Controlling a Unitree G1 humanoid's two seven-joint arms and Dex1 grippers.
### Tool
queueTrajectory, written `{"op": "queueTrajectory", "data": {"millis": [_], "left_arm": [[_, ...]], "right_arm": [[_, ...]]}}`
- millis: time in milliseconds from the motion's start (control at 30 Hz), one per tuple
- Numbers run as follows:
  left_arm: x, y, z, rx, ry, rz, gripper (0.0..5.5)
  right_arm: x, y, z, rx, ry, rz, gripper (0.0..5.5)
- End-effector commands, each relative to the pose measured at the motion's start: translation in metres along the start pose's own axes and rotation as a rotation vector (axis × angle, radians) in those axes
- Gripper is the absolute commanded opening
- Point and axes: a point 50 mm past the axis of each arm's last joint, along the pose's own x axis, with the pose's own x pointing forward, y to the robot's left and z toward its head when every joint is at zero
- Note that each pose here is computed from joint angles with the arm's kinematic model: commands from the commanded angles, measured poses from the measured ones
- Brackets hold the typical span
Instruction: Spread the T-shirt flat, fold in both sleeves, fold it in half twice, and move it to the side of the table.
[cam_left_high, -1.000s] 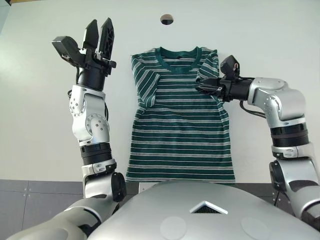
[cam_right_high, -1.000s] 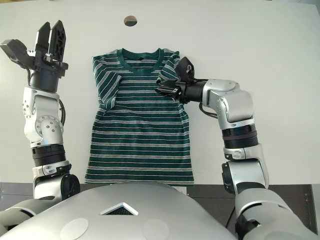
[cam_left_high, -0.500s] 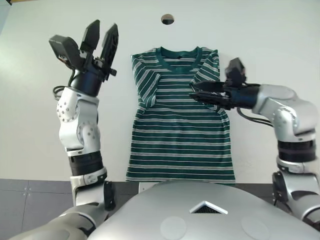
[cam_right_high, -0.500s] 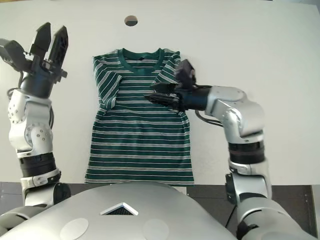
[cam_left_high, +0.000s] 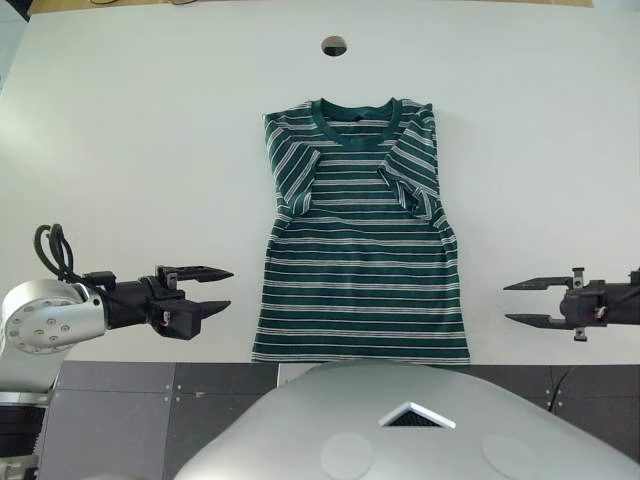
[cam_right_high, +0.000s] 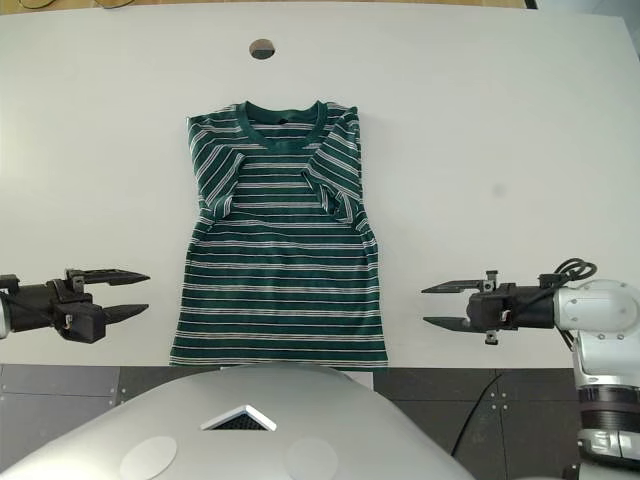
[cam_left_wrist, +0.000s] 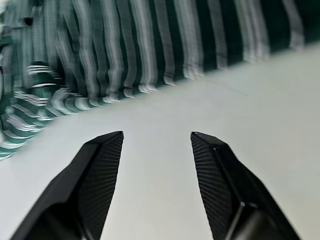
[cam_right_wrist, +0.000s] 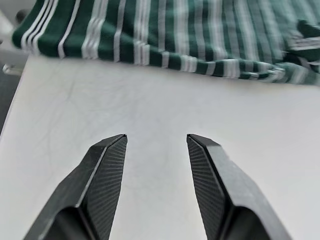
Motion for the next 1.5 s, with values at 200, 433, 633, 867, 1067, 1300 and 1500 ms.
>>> {"op": "queueTrajectory", "data": {"millis": [200,433,633,867,1067,1300,1500], "left_arm": [[0.013,-0.019,-0.003,0.154,-0.039,-0.119,2.53],[0.027,-0.033,0.01,0.09,-0.123,-0.16,2.53],[0.039,-0.027,0.02,0.098,-0.162,-0.149,2.53],[0.052,-0.032,0.028,0.063,-0.214,-0.154,2.53],[0.057,-0.045,0.029,0.045,-0.249,-0.175,2.3],[0.059,-0.054,0.024,0.032,-0.246,-0.178,1.05],[0.061,-0.057,0.02,0.031,-0.245,-0.189,0.13]], "right_arm": [[0.018,0.01,-0.003,-0.342,0.043,0.154,2.21],[0.032,0.021,0.012,-0.409,-0.05,0.278,2.21],[0.038,0.026,0.018,-0.38,-0.088,0.312,2.21],[0.048,0.033,0.026,-0.367,-0.142,0.327,2.21],[0.055,0.037,0.025,-0.367,-0.155,0.336,2.28],[0.059,0.035,0.024,-0.342,-0.166,0.323,0.85],[0.06,0.034,0.023,-0.311,-0.164,0.333,0.1]]}}
